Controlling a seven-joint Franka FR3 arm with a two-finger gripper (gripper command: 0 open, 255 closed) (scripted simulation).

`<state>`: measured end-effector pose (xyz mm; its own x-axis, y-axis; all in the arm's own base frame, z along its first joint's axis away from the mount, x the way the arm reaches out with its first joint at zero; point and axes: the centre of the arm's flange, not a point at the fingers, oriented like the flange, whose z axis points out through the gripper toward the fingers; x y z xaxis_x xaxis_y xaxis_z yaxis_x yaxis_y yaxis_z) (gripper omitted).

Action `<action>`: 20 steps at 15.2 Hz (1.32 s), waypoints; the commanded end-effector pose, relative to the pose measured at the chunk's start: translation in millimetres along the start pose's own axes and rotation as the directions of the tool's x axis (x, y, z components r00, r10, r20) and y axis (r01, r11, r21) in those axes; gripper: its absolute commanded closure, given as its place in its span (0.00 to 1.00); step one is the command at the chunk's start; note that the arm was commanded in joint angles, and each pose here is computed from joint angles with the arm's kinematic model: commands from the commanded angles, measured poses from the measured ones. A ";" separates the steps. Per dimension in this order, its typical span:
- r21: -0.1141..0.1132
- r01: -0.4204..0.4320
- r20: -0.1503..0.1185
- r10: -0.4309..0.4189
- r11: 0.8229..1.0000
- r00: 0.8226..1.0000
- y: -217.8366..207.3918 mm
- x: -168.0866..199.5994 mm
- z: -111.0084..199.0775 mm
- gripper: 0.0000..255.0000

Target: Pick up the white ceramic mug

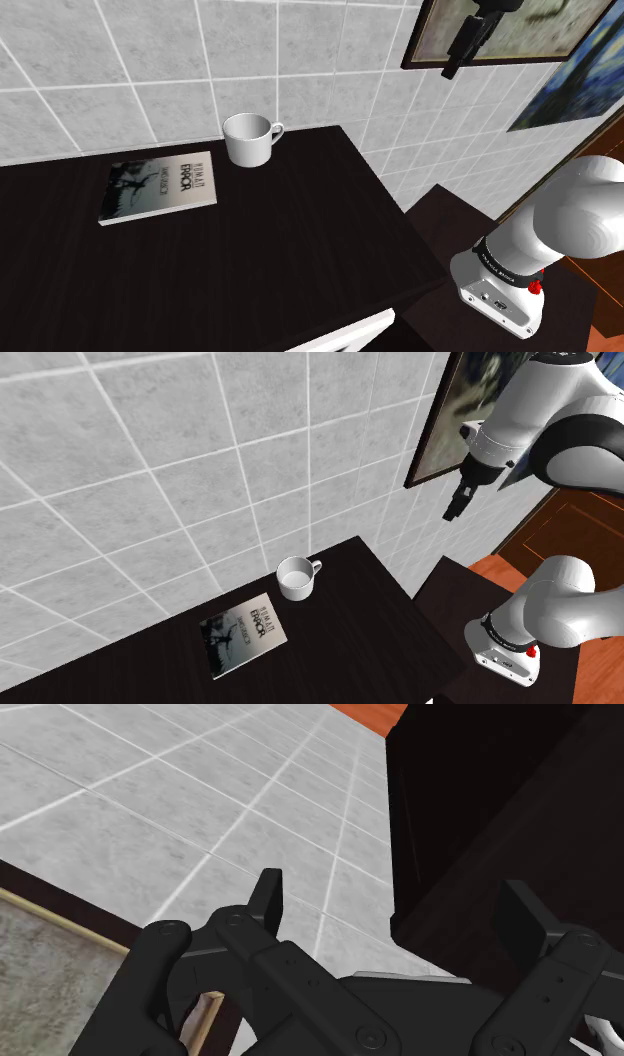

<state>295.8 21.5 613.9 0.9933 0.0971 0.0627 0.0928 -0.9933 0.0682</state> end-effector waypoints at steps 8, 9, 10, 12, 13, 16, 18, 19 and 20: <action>0.003 -0.017 0.018 0.017 1.000 1.000 -73.4 53.8 21.5 0.00; 0.004 -0.019 0.020 0.019 1.000 1.000 -83.8 61.5 24.6 0.00; 0.004 -0.022 0.023 0.021 1.000 1.000 -94.2 69.3 27.7 0.00; 0.005 -0.026 0.028 0.026 1.000 0.999 -115.0 84.9 34.1 0.00; 0.006 -0.029 0.031 0.029 1.000 0.999 -125.3 92.7 37.2 0.00; 0.007 -0.036 0.038 0.036 0.999 0.999 -156.3 116.3 46.9 0.00; 0.008 -0.041 0.043 0.040 0.999 0.998 -176.8 132.1 53.4 0.00; 0.008 -0.043 0.046 0.043 0.999 0.998 -187.1 140.0 56.6 0.00; 0.009 -0.046 0.049 0.045 0.999 0.998 -197.3 147.9 59.9 0.00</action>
<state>419.9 217.9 553.0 0.9984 0.0531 0.0196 0.0519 -0.9969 0.0584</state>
